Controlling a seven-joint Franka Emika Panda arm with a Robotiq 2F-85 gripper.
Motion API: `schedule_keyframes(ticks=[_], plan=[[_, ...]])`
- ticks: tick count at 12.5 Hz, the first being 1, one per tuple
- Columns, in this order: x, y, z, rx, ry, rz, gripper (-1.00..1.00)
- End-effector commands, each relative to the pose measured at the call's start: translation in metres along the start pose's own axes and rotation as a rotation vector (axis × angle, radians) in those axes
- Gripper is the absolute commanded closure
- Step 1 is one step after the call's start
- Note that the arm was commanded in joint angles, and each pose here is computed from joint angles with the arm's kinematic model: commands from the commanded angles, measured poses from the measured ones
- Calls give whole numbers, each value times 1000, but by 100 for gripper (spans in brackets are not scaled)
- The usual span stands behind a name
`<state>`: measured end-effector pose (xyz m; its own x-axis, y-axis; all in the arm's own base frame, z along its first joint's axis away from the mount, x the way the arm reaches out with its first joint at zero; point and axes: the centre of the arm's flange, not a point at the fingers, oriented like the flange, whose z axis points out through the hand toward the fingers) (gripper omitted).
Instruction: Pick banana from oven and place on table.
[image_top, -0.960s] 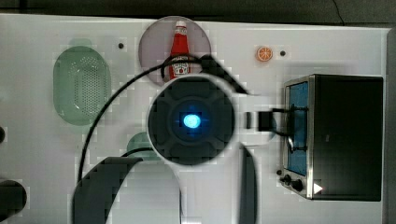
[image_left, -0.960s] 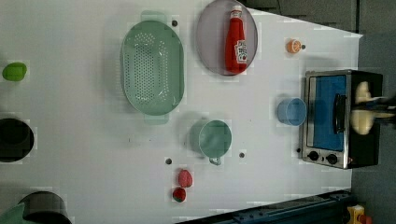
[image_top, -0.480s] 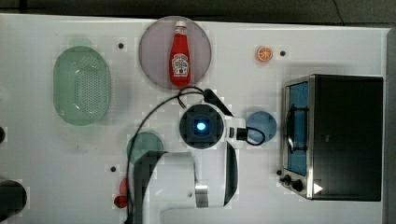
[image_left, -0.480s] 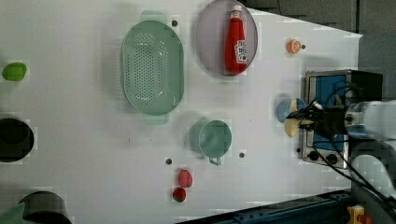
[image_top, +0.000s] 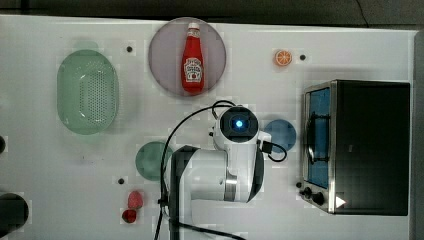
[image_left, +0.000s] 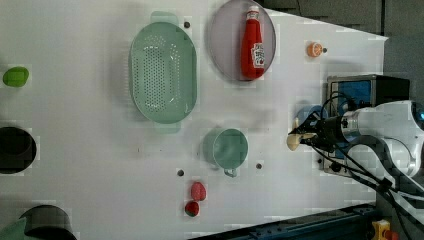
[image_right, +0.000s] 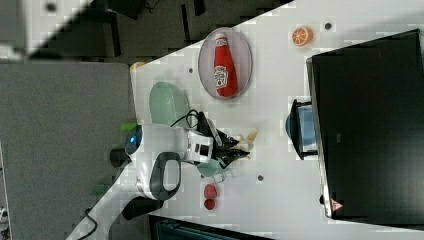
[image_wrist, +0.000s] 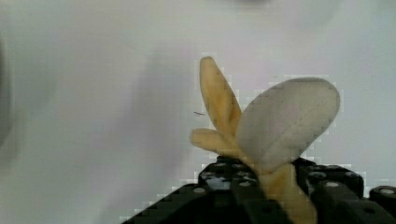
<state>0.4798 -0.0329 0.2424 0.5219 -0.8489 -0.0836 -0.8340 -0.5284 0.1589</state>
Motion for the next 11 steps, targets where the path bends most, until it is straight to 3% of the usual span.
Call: schedule_keyframes(ticks=[1,5,11], plan=[[6,-12,-45,112,47,49,54],[7,-9,-46,83,25,54,48],[11,-11,-77,112,39,56,-84]])
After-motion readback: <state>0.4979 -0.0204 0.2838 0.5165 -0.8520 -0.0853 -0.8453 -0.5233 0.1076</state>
